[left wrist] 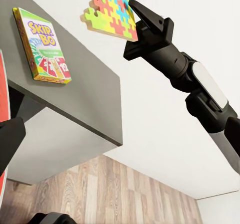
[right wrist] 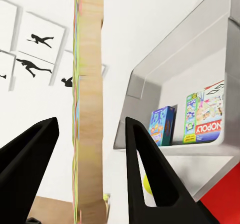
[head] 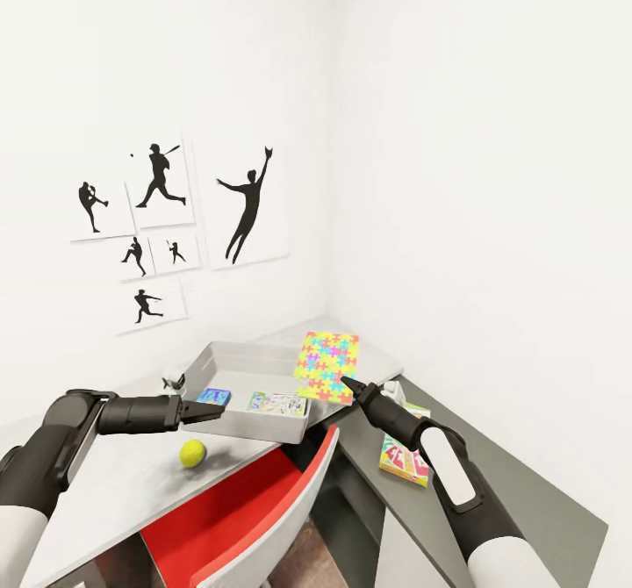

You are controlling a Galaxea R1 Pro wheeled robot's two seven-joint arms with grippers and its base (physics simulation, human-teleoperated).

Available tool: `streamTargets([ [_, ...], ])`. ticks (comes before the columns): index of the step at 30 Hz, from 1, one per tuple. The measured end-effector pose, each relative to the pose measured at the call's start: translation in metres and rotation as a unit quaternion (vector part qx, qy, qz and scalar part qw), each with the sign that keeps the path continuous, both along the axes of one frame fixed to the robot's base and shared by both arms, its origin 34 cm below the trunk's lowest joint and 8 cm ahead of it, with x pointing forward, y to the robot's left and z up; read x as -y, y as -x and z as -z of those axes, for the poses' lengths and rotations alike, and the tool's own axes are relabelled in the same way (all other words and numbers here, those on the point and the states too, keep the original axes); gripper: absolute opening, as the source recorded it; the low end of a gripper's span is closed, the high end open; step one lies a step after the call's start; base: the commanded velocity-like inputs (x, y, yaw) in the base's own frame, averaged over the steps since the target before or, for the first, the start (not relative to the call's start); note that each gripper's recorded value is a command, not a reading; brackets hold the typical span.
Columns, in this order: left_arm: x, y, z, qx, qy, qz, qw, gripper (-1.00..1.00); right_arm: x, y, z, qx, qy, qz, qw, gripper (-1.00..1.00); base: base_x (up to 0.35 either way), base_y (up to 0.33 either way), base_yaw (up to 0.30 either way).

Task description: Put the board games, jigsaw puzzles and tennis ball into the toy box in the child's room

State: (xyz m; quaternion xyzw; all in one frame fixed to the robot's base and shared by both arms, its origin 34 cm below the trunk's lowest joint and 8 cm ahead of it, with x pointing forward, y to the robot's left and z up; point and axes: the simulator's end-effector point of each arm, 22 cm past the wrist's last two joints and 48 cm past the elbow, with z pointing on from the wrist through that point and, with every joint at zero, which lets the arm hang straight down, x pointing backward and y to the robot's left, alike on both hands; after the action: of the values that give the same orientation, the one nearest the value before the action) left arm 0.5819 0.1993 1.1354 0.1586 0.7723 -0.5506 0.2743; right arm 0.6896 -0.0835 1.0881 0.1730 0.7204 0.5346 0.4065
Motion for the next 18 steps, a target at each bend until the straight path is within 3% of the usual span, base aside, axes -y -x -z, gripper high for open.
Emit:
streamTargets([
  [18,-0.0089,-0.0009,-0.0006,0.000,-0.002,-0.006,1.0000,1.00,-0.0027,0.0008,-0.0029,0.001,0.001,-0.004,1.0000,-1.00,0.000,0.000,0.000],
])
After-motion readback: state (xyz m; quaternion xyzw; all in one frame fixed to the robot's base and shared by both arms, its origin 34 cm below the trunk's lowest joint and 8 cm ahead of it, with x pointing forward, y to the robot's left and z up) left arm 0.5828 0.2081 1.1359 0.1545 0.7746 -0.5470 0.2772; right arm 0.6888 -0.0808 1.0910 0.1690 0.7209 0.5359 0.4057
